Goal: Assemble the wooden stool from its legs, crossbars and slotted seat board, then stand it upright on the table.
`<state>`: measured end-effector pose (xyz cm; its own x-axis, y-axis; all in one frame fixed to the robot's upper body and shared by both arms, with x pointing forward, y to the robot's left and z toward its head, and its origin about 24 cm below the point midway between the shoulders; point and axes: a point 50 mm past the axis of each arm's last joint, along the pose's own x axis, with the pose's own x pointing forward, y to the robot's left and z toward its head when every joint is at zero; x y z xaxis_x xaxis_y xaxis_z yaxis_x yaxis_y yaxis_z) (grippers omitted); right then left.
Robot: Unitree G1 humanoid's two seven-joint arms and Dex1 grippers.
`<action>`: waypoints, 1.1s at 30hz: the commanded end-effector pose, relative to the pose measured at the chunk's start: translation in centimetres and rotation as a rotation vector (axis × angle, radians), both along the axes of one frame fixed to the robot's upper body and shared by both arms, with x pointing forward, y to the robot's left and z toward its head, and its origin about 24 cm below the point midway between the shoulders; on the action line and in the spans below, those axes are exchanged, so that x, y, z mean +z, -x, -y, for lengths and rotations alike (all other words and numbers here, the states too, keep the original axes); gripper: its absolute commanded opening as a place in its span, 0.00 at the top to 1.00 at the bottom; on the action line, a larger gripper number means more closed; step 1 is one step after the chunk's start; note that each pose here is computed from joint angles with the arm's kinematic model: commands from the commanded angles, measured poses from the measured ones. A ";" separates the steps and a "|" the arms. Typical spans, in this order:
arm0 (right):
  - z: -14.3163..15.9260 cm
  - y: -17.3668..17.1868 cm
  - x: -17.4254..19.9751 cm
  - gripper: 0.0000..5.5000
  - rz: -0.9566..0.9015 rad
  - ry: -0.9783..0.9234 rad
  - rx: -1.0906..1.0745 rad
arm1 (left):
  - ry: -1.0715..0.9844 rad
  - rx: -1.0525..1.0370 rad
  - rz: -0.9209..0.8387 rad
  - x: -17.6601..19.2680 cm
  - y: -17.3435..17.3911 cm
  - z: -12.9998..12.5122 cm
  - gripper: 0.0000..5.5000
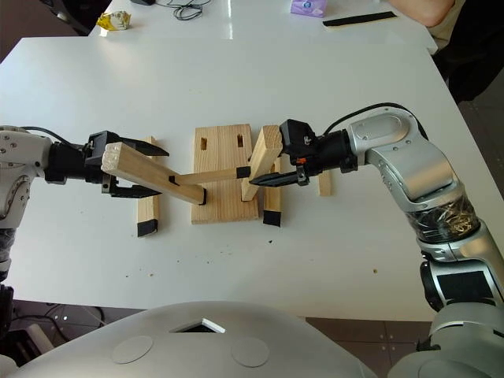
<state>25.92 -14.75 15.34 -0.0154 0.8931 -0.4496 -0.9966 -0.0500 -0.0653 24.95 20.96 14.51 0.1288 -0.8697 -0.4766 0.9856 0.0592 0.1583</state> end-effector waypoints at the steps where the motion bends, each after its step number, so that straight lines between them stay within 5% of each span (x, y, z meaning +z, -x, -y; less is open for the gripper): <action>1: -4.4 2.3 -6.2 0.63 -0.147 0.160 0.144 | 0.221 -0.177 0.024 0.5 -1.2 6.9 0.30; 19: -8.0 2.7 -8.3 0.63 -0.203 0.091 0.113 | 0.285 -0.226 0.042 2.5 -3.3 10.7 0.30; 26: -5.8 2.7 -7.8 0.63 -0.181 0.071 0.005 | 0.247 -0.123 0.051 0.7 -3.1 8.0 0.30; 33: -2.2 1.6 -6.3 0.41 -0.120 0.074 -0.164 | 0.226 -0.001 0.056 -0.5 -2.7 4.9 0.30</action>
<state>24.16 -13.88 7.53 0.0456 0.8246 -0.5639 -0.9826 0.1387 0.1234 28.51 19.58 13.24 0.2950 -0.8550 -0.4265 0.9544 0.2426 0.1738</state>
